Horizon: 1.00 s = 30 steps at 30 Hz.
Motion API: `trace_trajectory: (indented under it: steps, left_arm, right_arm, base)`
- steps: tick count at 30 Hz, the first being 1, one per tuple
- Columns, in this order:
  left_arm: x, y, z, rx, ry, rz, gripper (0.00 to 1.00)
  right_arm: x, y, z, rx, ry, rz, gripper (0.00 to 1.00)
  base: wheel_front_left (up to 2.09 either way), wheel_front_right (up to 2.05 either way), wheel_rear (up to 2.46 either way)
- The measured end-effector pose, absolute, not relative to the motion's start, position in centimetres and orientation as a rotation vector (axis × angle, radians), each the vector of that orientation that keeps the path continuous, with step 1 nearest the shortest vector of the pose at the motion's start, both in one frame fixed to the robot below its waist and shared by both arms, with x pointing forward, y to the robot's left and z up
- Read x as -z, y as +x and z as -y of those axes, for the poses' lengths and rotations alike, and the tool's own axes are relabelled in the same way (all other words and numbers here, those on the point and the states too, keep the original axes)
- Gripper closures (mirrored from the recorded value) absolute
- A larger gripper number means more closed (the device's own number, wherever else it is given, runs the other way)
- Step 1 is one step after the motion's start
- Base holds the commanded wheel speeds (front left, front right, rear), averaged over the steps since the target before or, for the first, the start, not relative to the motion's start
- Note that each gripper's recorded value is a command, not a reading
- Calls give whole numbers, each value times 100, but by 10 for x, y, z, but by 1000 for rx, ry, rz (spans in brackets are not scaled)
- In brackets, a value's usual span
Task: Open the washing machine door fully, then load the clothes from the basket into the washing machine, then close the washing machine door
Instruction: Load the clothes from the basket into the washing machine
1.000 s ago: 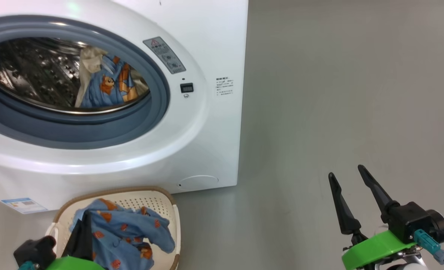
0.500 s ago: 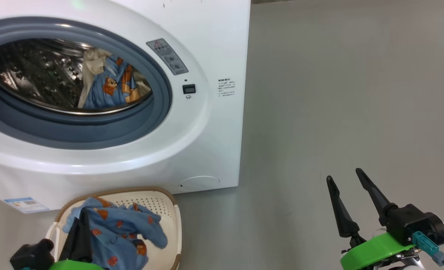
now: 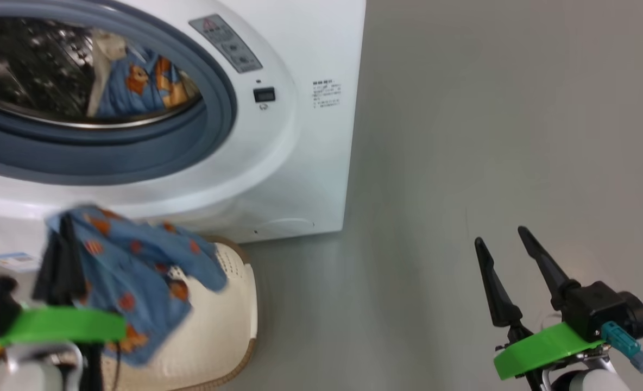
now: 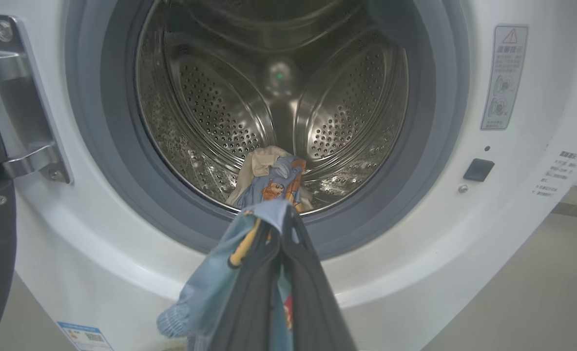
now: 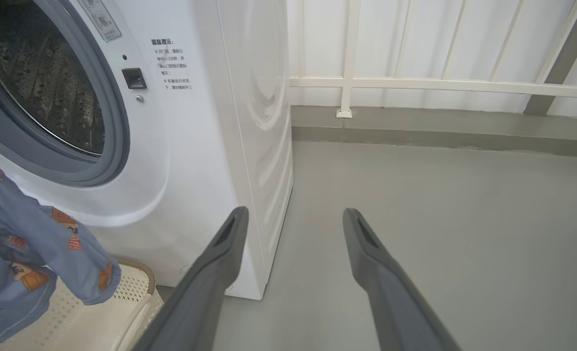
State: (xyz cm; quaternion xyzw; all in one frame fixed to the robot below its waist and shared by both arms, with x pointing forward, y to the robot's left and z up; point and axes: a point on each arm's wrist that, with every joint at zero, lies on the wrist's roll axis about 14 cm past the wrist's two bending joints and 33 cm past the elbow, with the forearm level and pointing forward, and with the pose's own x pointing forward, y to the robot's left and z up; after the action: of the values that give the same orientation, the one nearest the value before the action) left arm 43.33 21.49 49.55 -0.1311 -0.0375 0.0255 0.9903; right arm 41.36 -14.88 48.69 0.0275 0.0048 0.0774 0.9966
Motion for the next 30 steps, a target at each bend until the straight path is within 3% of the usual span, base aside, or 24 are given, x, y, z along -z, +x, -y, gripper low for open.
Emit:
trace_trajectory:
  steps: [13,30]
  left_arm:
    - [-554,561,-245,-36,-196,264,100]
    - [-500,703,-225,80,-81,108,100]
  right_arm:
    - [-444,442,156,-133,47,-90,0]
    - [-377,460,179,-73,52,-200,0]
  base:
    - [0,0,0]
    - [0,0,0]
